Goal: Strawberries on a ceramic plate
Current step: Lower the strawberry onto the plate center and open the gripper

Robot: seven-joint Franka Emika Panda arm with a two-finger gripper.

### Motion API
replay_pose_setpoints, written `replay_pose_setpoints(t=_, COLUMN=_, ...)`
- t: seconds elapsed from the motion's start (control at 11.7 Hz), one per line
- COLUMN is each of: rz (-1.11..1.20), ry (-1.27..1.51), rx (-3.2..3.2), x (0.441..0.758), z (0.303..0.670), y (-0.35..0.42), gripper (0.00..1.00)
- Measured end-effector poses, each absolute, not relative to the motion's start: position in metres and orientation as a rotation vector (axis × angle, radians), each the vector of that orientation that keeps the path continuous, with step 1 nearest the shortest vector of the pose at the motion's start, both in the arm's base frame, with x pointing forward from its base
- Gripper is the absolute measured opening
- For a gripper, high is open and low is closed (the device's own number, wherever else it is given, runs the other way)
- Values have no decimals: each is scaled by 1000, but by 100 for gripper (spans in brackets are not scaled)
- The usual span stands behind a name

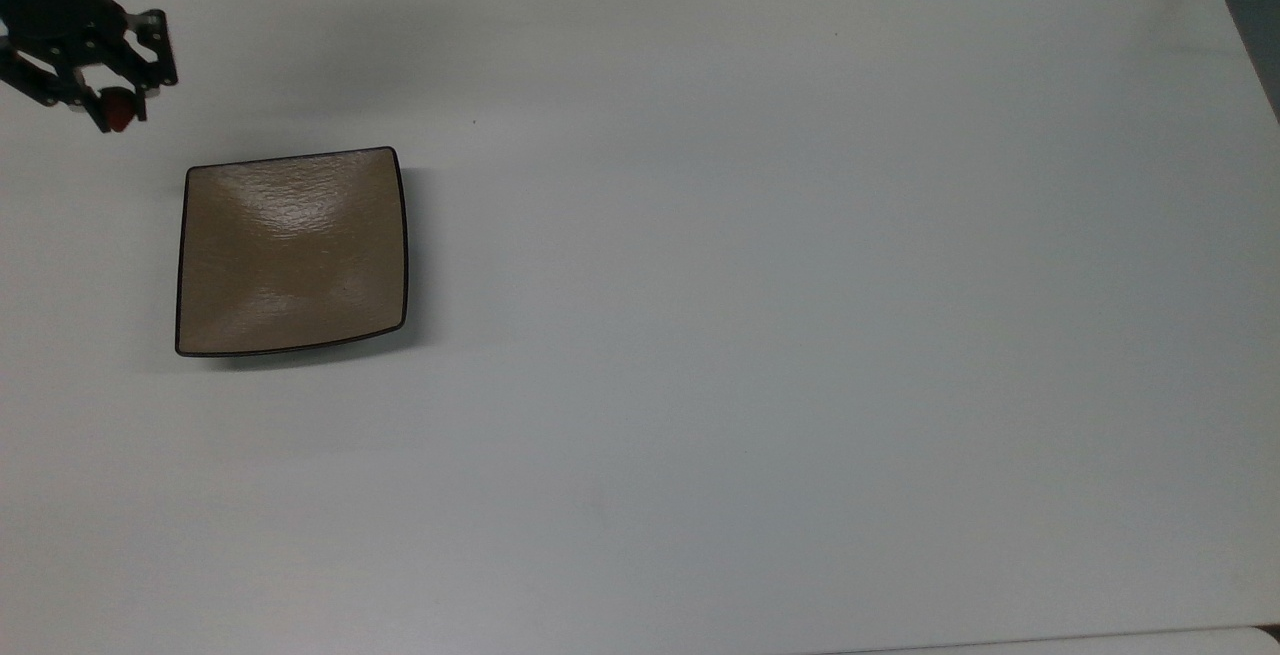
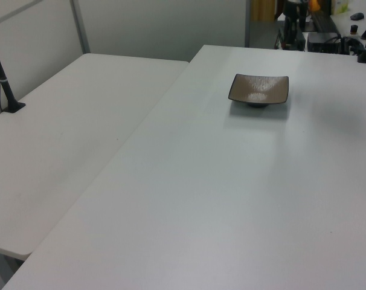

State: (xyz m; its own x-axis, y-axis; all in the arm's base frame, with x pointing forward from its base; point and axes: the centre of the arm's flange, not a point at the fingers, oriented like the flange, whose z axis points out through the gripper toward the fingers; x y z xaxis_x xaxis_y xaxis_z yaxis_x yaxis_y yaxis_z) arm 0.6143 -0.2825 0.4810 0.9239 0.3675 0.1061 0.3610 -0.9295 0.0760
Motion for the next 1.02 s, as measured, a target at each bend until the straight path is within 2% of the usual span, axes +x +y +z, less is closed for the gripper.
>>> replay_pose_setpoints(t=0.26, rz=189, ry=464, rx=3068, x=637, z=476, y=-231, gripper=32)
replay_pose_setpoints(t=0.51, rz=147, ry=433, rx=3096, x=655, z=453, y=-194, gripper=32)
replay_pose_setpoints(t=1.02, rz=159, ry=431, rx=3086, x=674, z=381, y=-173, gripper=32)
